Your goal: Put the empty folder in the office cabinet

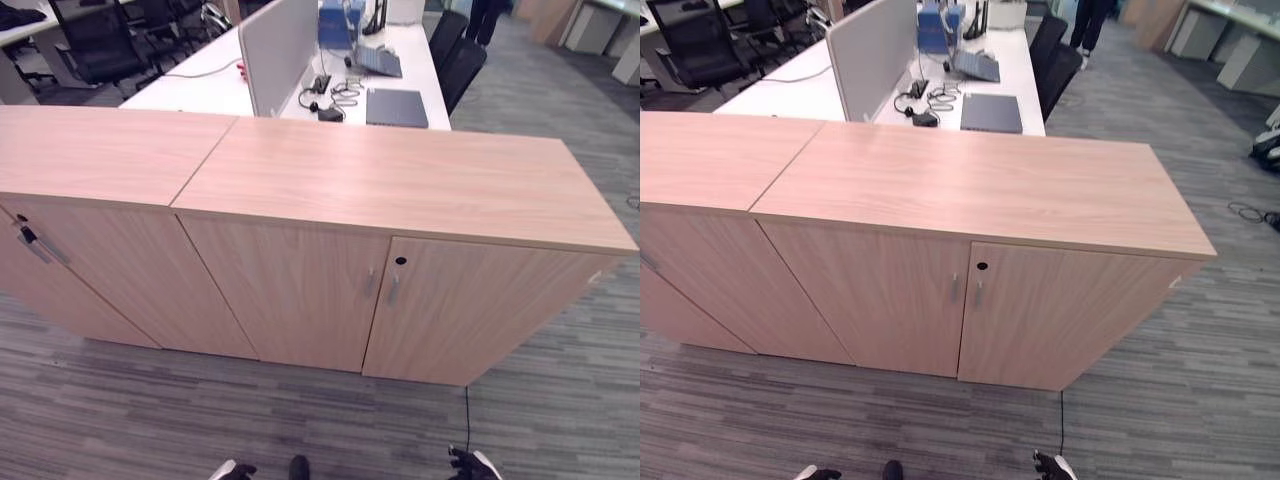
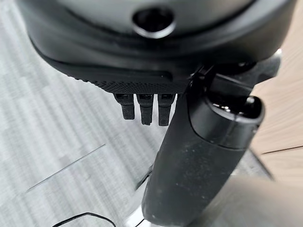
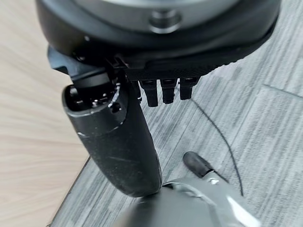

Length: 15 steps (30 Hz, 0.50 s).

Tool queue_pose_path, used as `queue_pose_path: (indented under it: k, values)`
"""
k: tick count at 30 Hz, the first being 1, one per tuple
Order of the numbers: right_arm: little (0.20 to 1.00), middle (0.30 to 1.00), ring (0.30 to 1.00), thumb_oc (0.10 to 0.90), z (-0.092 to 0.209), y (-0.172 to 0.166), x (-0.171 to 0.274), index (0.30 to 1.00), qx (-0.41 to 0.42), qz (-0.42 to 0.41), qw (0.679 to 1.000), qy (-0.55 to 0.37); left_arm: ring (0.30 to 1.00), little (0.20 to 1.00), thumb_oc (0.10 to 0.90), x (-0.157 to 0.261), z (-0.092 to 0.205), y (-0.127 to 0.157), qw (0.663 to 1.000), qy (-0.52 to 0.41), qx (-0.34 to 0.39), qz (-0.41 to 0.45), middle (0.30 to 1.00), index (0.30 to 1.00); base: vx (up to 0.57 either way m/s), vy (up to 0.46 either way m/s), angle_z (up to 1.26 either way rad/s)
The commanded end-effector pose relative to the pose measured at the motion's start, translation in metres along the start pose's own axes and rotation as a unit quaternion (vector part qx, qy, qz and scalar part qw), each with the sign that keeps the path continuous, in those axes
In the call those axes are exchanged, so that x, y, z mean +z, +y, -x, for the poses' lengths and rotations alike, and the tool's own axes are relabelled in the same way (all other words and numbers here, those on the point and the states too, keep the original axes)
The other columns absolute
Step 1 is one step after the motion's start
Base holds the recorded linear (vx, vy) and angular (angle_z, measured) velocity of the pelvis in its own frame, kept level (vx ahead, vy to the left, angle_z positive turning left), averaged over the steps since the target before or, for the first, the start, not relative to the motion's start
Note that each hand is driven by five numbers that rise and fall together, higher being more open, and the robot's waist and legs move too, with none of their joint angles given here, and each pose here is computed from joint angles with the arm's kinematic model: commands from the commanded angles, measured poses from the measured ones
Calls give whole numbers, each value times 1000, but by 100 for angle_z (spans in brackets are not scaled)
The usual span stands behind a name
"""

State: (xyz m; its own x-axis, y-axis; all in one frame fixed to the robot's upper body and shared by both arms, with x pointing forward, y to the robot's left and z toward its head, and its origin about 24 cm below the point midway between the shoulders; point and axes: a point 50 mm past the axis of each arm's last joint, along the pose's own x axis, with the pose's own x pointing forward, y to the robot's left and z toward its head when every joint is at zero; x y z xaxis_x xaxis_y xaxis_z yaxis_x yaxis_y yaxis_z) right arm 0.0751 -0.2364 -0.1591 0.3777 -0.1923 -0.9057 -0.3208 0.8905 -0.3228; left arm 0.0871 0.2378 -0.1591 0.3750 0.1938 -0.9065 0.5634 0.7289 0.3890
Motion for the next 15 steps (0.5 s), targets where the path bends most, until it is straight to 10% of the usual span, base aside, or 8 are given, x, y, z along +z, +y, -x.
queue_pose_path:
  k: [1, 15]
  values:
    - [900, 900, 900, 800, -4, -17, 6, 900, -23, 16, 1000, 4, 900, 900, 800, 34, -5, 8, 999, -46, 5, -2, 900, 900, 9, -18, -21]
    - [900, 900, 900, 800, -5, -8, 3, 900, -18, -10, 999, 27, 900, 900, 800, 47, -3, -18, 990, -66, -48, 112, 900, 900, 16, -3, -3]
